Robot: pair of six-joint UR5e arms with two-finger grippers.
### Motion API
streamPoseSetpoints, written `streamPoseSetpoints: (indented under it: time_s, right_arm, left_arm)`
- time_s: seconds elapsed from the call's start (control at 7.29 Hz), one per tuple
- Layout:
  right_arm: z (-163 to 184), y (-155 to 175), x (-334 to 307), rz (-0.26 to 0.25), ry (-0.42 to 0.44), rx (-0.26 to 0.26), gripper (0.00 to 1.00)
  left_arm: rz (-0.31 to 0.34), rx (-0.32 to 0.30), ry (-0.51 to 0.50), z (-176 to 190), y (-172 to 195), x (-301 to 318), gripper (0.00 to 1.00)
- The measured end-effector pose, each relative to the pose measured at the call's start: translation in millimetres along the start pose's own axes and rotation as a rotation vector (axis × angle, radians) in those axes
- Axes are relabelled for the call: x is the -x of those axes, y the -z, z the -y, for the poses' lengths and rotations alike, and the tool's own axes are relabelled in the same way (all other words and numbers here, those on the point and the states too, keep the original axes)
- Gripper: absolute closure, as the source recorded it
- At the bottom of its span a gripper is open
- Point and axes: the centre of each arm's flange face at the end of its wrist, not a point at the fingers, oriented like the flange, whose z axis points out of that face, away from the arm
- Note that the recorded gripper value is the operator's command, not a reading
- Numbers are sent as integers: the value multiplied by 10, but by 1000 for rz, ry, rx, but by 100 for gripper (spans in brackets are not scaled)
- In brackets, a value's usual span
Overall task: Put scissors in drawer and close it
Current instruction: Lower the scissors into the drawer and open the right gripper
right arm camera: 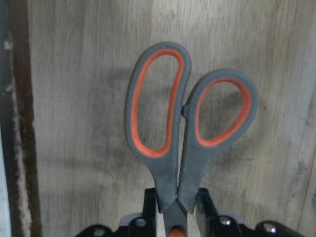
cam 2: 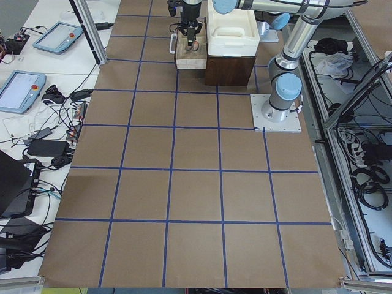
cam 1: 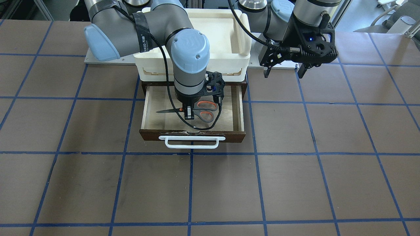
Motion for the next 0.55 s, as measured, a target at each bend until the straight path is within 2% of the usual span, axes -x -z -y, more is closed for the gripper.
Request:
streamPoseSetpoints:
  time_s: [0.14,0.41,0.55]
  right_arm:
    - [0,-6,3,1,0,0,44]
    - [1,0,2,-3,1,-1,1]
    - [5,17,-12,-18,2,-5,0]
  left_arm:
    - [1,-2,0,-4,8,1,0]
    - [1,-3,-1,1,6,1,0]
    - [1,-2,-1,3,2,1,0]
